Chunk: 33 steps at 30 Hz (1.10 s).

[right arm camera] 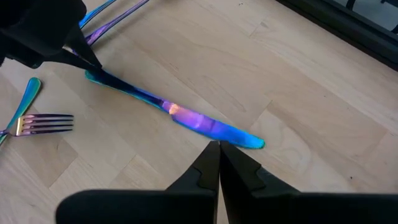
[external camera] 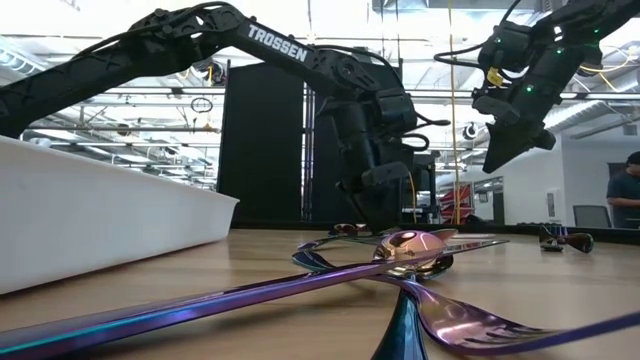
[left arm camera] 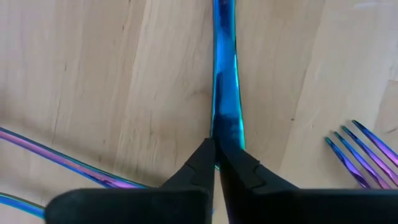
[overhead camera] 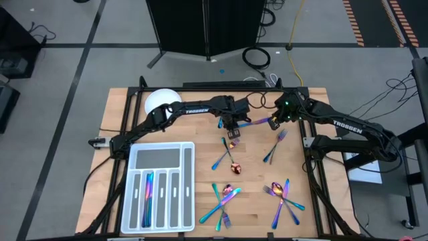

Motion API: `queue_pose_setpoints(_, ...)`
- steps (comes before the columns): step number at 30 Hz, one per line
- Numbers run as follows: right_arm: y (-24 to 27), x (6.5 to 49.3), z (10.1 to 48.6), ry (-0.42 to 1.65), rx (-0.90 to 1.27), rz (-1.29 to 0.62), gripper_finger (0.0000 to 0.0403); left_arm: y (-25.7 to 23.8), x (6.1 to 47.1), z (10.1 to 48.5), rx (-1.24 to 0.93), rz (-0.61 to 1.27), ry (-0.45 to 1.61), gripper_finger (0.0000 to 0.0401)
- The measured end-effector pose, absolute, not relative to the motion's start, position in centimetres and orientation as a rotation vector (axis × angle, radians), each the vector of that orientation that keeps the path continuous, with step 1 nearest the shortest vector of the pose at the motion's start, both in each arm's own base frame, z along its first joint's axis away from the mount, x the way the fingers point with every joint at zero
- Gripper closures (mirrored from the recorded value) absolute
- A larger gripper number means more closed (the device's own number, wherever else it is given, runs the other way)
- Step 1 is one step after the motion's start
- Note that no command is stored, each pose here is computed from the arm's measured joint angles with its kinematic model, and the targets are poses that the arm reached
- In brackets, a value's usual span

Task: Sort silverware
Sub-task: Put the iridescent blue knife in the silverware tray

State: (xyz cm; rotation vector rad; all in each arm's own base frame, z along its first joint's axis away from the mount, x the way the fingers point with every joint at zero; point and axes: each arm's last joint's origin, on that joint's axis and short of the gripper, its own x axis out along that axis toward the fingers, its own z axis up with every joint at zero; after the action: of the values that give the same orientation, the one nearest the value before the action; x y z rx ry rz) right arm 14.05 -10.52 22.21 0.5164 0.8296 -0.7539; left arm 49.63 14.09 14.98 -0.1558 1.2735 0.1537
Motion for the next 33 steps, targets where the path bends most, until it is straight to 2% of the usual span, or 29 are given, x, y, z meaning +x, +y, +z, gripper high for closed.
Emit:
queue_pose_setpoints(6,-10.8,14.3,21.9,0.816,0.491,-0.742,0.0403,14.1,49.6,15.0,-0.156,0.154,1.274,0.0399)
queue_pose_setpoints(12,-12.4,14.9,19.1,0.867,0.538,-0.592,0.0403,14.1,49.6,15.1,-0.161,0.157,1.273,0.0399)
queue_pose_setpoints(22,-16.9,14.0,14.5,0.975,0.704,-0.663,0.0403,13.9,48.7,16.4,-0.162,0.149,1.324,0.0399)
queue_pose_setpoints(26,-17.5,14.5,13.6,0.955,0.738,-0.648,0.0403,13.9,48.7,17.7,-0.131,0.139,1.275,0.0399)
queue_pose_setpoints(33,-17.5,14.8,13.1,0.970,0.754,-0.649,0.0403,13.9,48.7,17.8,-0.109,0.124,1.280,0.0399)
